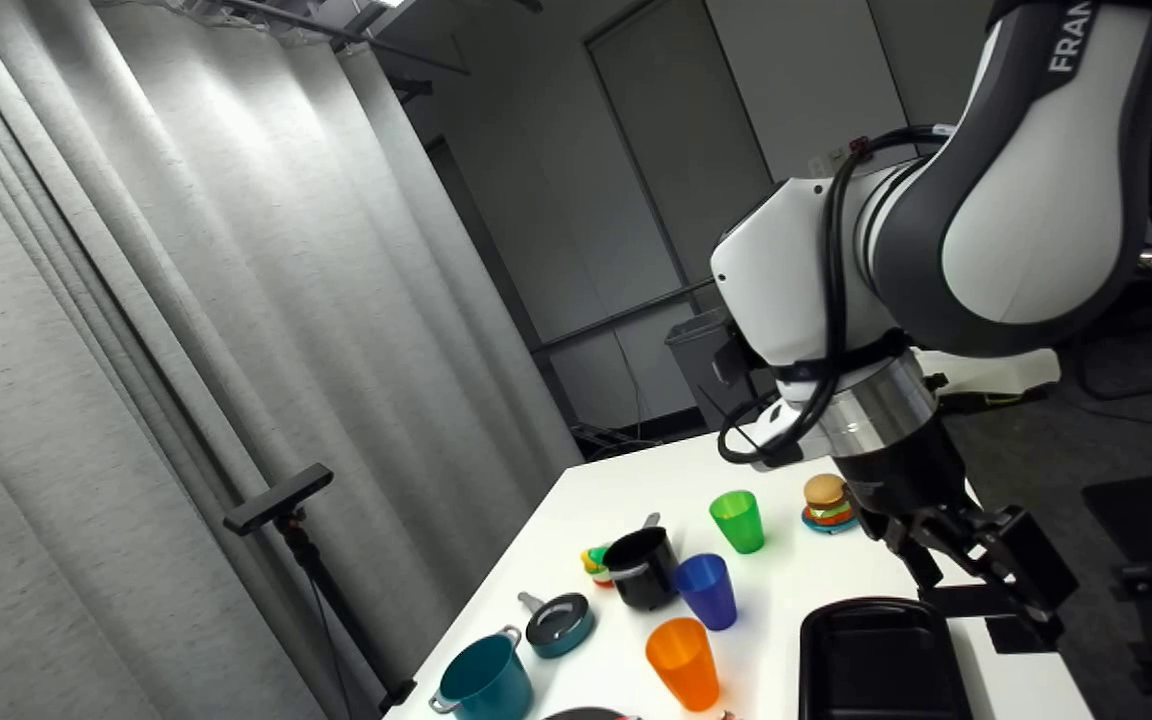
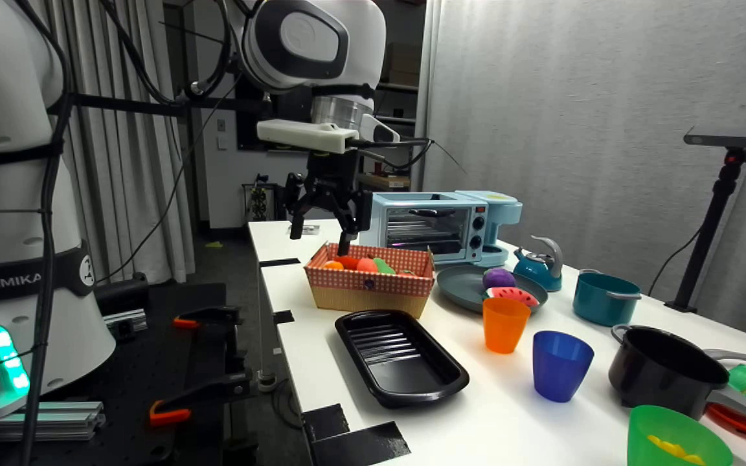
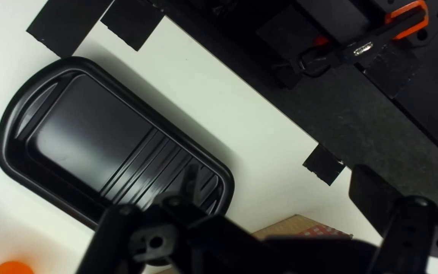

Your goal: Pick up the red plush toy from the basket and put it in the orange cup.

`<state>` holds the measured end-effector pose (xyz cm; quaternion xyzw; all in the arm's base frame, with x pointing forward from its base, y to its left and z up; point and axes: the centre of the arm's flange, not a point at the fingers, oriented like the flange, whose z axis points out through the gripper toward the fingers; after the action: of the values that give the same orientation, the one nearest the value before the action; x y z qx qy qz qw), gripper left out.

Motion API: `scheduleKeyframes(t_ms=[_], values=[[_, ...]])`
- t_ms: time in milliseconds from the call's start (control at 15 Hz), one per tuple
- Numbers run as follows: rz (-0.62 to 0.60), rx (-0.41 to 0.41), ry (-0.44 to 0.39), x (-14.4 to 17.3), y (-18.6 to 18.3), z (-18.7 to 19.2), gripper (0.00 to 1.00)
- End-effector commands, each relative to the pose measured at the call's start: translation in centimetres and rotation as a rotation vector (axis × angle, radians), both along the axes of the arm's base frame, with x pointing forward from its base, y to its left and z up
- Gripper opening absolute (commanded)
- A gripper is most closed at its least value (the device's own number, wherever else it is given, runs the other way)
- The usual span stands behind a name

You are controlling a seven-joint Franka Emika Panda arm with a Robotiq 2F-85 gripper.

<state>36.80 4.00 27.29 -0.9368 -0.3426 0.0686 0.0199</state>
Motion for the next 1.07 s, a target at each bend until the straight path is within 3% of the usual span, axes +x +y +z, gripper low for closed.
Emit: scheduleKeyframes(t_ms=[0, 267, 667, 1000], values=[[0.000, 0.000, 0.000, 0.0, 0.0, 0.0, 1.00], [0.041, -0.045, -0.036, 1.2, -0.1, 0.8, 1.00], [0.222, -0.156, -0.147, 5.4, 2.2, 4.3, 1.00], [0.289, -0.107, -0.253, 8.6, 5.5, 6.3, 1.00]])
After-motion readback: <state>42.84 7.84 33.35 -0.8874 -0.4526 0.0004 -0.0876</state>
